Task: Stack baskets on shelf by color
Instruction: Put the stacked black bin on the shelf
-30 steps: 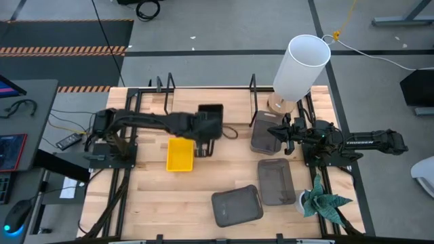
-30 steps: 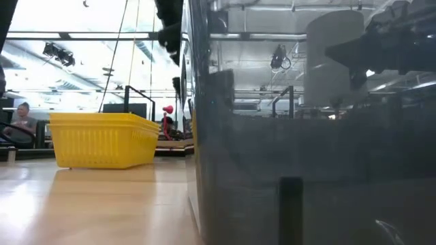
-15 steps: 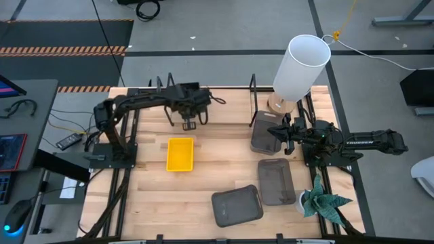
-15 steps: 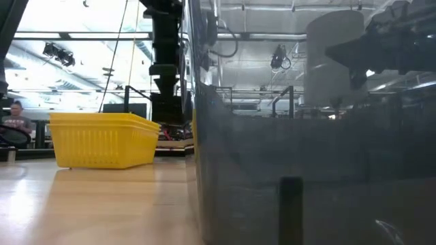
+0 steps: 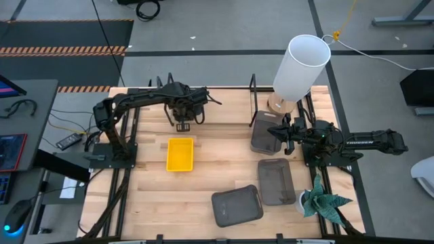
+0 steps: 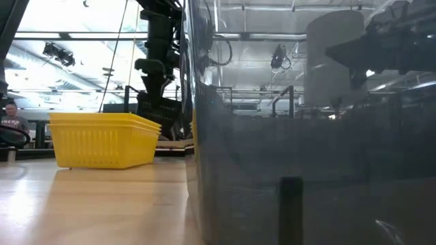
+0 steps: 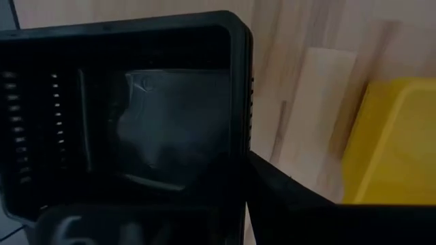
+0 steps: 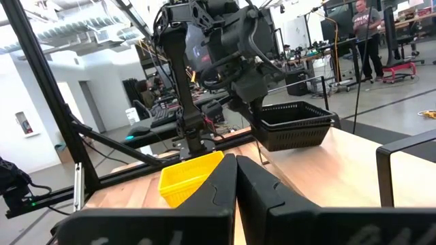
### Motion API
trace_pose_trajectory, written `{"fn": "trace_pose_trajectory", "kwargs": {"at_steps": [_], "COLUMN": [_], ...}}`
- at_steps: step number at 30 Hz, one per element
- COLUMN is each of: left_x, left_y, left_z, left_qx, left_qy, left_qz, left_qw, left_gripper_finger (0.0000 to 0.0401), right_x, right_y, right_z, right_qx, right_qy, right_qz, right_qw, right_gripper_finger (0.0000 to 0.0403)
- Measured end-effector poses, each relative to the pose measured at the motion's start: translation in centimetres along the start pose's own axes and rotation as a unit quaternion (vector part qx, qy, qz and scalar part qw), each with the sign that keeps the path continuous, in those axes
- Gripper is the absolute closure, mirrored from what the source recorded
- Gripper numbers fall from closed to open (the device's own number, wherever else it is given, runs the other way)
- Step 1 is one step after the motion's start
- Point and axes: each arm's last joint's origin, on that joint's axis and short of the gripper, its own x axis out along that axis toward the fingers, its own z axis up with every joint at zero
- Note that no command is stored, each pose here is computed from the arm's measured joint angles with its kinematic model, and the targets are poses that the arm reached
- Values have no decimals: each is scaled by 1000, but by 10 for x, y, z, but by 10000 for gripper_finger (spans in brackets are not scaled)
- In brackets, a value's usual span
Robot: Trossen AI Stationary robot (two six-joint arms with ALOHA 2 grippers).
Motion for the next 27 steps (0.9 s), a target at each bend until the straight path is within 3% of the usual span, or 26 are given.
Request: {"fn": "trace_pose_trajectory", "kwargs": {"at_steps": [21,27], "left_x": [0,0], "left_y": [1,1], "left_z": [-3,-3], "left_qx": [-37,-42], "left_qy": [25,26], "left_qz": [43,47], "left_qw": [998,998], "left_gripper_finger": [350,321], "right_x": [0,0], "right_y": [0,0], "right_z": [0,0], "right_qx": [0,0], "right_qy": [0,0], "right_qz": [0,0], "right_qw": [1000,1000], "right_gripper_finger": [389,389]}}
